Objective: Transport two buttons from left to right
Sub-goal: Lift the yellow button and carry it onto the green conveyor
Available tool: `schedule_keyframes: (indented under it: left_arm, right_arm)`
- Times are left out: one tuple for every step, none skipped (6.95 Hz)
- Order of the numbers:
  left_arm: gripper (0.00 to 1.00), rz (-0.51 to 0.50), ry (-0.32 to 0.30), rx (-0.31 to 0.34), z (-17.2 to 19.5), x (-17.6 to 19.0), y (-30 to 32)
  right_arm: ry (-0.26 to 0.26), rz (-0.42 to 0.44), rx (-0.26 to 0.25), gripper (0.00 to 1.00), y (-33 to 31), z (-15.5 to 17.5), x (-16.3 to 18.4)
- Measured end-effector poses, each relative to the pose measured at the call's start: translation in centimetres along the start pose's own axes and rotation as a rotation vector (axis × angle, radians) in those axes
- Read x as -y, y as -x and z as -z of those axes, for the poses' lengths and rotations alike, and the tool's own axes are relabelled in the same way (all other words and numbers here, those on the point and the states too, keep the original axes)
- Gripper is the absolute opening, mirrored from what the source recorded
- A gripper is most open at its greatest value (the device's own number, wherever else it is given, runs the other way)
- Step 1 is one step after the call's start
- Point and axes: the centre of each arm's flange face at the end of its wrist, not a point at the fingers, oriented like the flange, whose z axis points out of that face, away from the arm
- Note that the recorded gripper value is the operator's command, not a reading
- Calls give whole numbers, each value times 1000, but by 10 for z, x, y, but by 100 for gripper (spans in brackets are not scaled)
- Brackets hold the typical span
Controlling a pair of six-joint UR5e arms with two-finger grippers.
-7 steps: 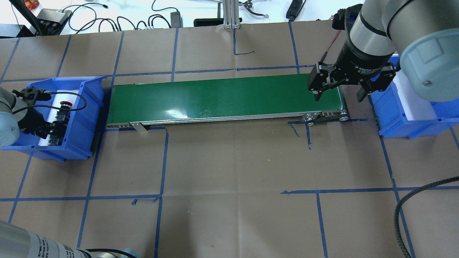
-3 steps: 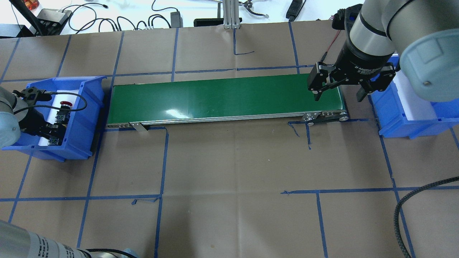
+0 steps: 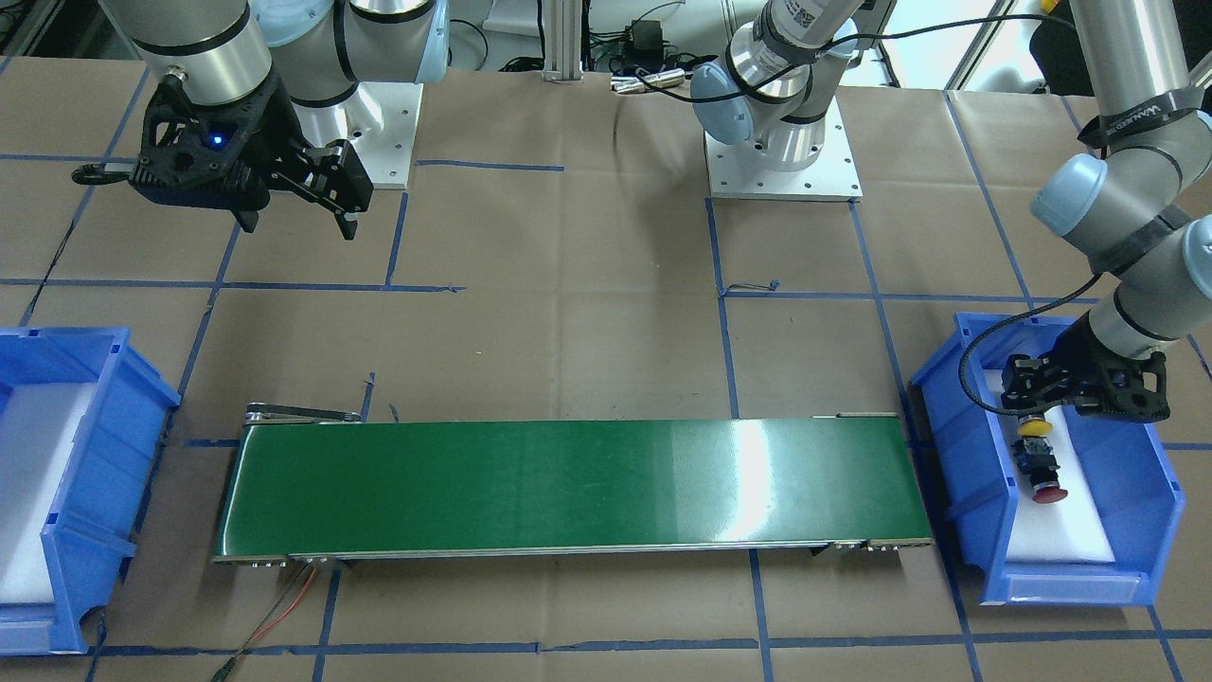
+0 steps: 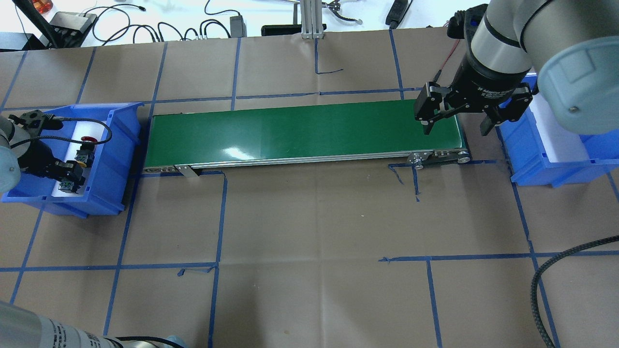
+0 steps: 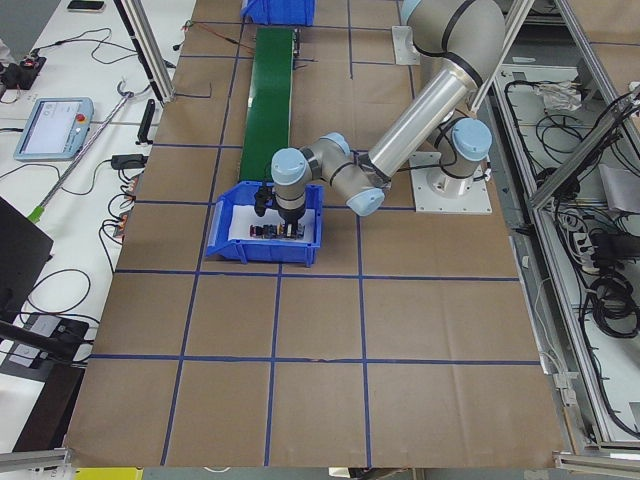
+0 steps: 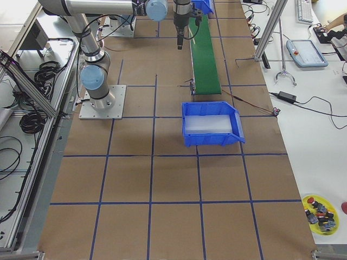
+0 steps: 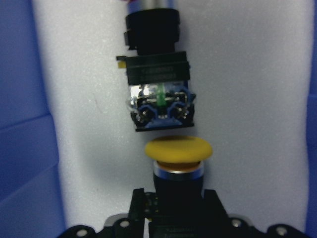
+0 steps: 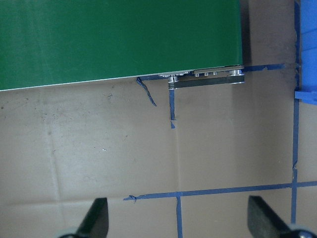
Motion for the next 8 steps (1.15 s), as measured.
schedule_keyframes:
  left_arm:
    - [9, -1, -12, 11, 26, 5, 4]
    - [9, -1, -7, 5, 57, 8, 6]
    - [9, 0, 5, -8, 88, 11, 8]
    - [9, 1, 14, -18, 112, 18, 8]
    - [9, 3, 17, -21, 126, 32, -5]
    - [11, 10, 16, -18, 133, 49, -32]
    - [12, 28, 14, -15, 137, 67, -71]
    - [11, 49, 12, -14, 140, 81, -113]
  right_arm:
    - [0, 0, 0, 100, 0, 0, 0]
    - [-1, 0, 0, 100, 0, 0, 0]
    - [-2, 0, 2, 100, 0, 1, 0]
    - [-4, 0, 4, 100, 0, 2, -1]
    - [-5, 0, 3, 100, 0, 2, -1]
    - [-6, -1, 3, 100, 0, 2, -1]
    - [-7, -1, 1, 100, 0, 3, -2]
    - [-7, -1, 1, 100, 0, 3, -2]
